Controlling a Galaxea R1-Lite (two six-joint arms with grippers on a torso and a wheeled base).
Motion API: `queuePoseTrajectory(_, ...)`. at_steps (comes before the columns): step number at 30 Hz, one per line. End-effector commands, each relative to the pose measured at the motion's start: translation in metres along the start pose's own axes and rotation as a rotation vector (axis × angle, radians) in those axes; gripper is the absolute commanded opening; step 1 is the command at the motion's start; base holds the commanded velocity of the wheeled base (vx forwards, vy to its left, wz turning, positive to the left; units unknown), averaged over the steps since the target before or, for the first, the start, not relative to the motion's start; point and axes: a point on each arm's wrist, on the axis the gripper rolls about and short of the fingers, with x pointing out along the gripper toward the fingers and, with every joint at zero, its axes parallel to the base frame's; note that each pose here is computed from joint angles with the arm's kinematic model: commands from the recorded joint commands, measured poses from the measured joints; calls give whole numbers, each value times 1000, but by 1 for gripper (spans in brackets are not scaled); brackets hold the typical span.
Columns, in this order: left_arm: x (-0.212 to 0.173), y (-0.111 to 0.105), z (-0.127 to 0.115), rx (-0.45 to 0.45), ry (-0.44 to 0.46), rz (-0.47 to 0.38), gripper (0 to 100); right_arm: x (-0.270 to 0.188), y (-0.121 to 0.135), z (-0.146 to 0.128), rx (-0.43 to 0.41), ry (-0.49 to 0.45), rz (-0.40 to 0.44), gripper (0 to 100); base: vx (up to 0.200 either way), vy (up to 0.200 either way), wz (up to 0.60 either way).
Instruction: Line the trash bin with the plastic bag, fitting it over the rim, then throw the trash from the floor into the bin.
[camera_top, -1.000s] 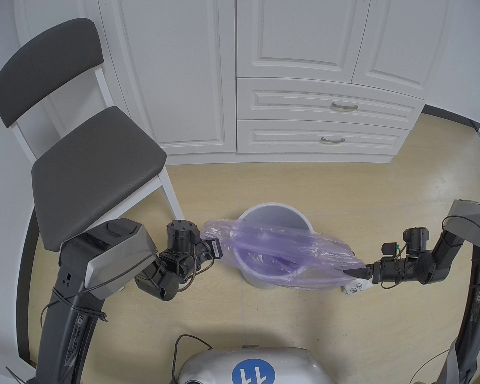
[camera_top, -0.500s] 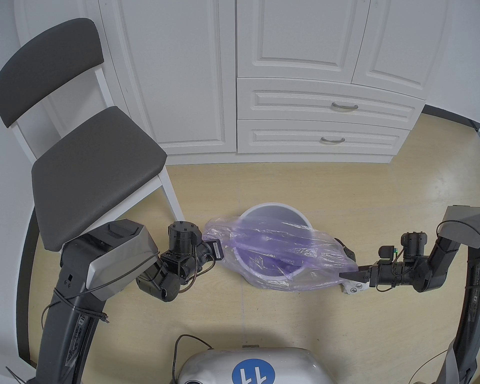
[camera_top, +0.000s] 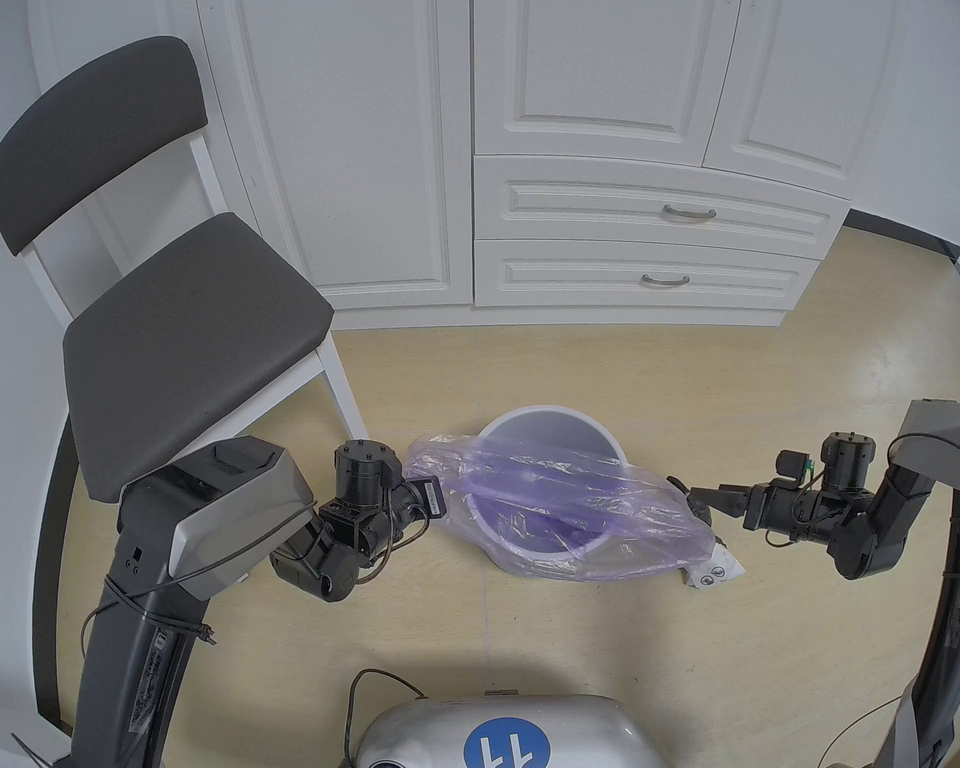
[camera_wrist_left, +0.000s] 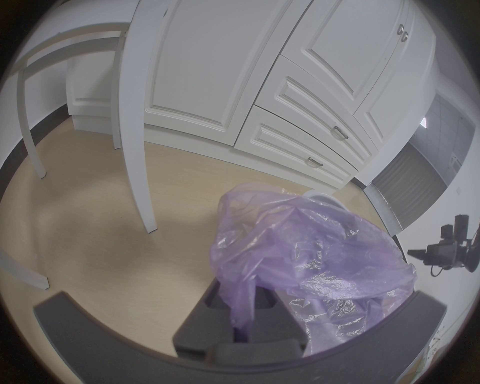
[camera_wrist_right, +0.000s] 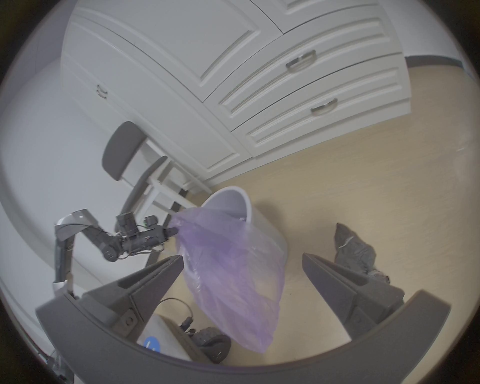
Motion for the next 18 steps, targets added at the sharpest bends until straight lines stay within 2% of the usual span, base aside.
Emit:
queuePoseTrajectory(1,-4,-3,5,2,1,-1,0,10,54,22,-95,-56,-4,100,0,0,0)
queuePoseTrajectory(5,-5,-3,4,2,6,1,0,21,88,19,-149,-59,-16,100,0,0,0)
queuePoseTrajectory(8,-8,-3,3,4,24,3,0,24,108,14,-232,-58,-56,100,0,0,0)
queuePoseTrajectory(12,-11,-3,2,6,64,13,0,27,116,5,-320,-42,-97,100,0,0,0)
queuePoseTrajectory(14,-13,-3,2,6,74,17,0,30,116,0,-334,-39,-95,100,0,0,0)
queuePoseTrajectory(15,-13,-3,2,7,78,19,100,31,116,-1,-334,-38,-92,100,0,0,0)
queuePoseTrajectory(18,-24,-3,3,28,109,15,100,36,117,-7,-340,-37,-82,100,0,0,0)
